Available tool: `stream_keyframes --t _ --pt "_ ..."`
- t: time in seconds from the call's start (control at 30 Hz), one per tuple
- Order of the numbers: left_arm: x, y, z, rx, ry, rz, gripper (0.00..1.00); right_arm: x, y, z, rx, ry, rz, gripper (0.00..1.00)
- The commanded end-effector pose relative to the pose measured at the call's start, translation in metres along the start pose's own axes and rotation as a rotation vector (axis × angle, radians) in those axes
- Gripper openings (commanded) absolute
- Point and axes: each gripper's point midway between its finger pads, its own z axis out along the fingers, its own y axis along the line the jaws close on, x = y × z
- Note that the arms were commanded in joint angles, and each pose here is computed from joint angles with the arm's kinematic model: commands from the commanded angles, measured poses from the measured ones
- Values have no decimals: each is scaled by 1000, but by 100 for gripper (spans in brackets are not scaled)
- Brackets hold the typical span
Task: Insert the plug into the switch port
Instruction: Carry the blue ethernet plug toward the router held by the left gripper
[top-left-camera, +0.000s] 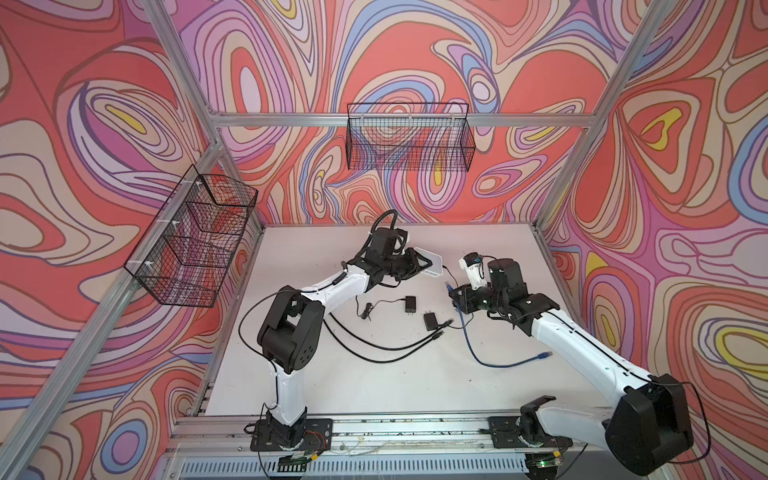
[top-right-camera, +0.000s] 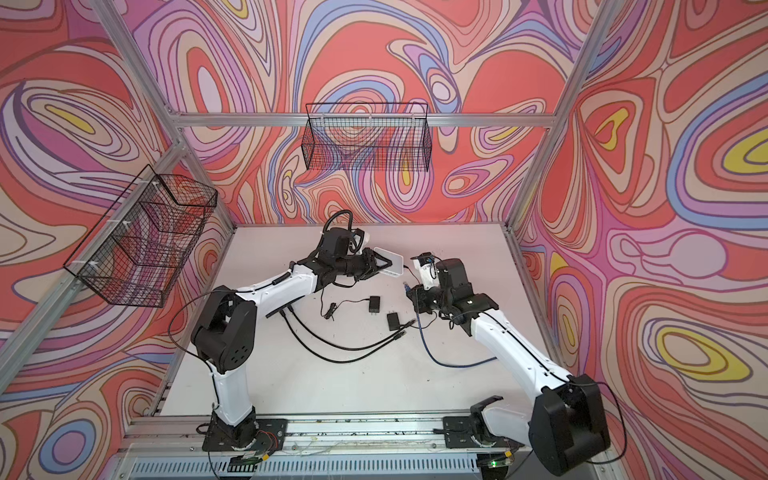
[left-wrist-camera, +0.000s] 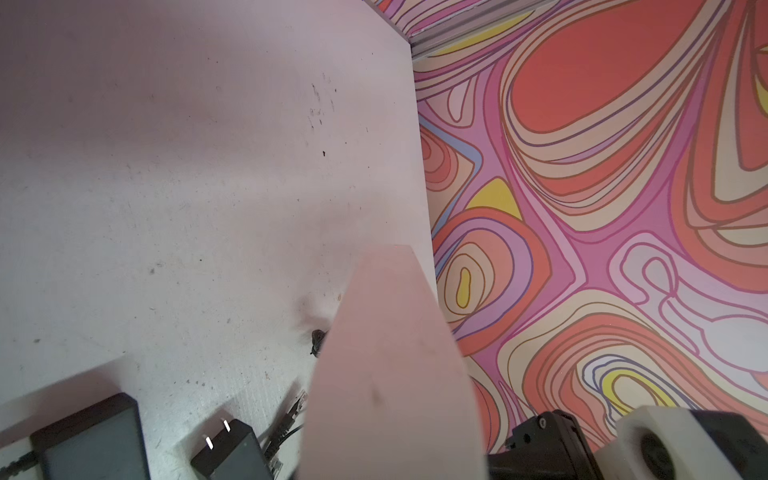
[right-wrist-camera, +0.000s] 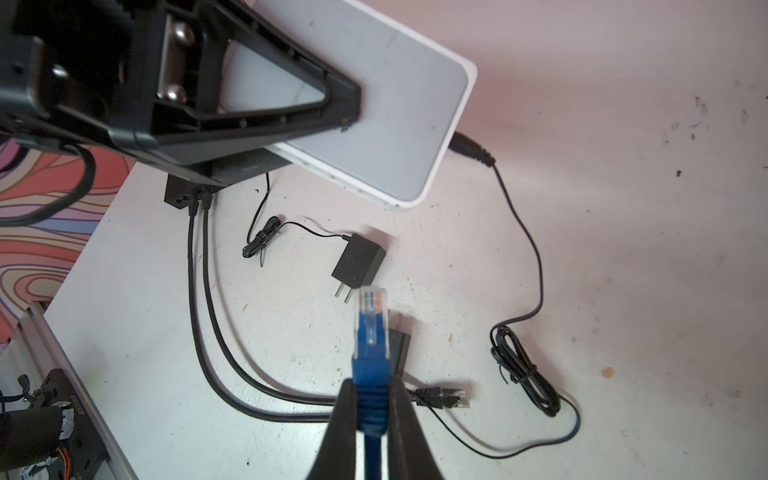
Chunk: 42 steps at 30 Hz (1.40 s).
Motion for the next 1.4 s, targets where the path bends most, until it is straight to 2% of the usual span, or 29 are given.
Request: stream_keyframes --t 0.0,0.53,1.37 --pt "-10 -20 -12 56 -58 17 9 0 6 -4 3 -27 12 0" --pt "3 -19 -10 97 -168 -109 8 -1 15 20 63 -76 19 0" --pt "11 -21 -8 101 -187 -107 7 -24 23 41 55 -93 25 0"
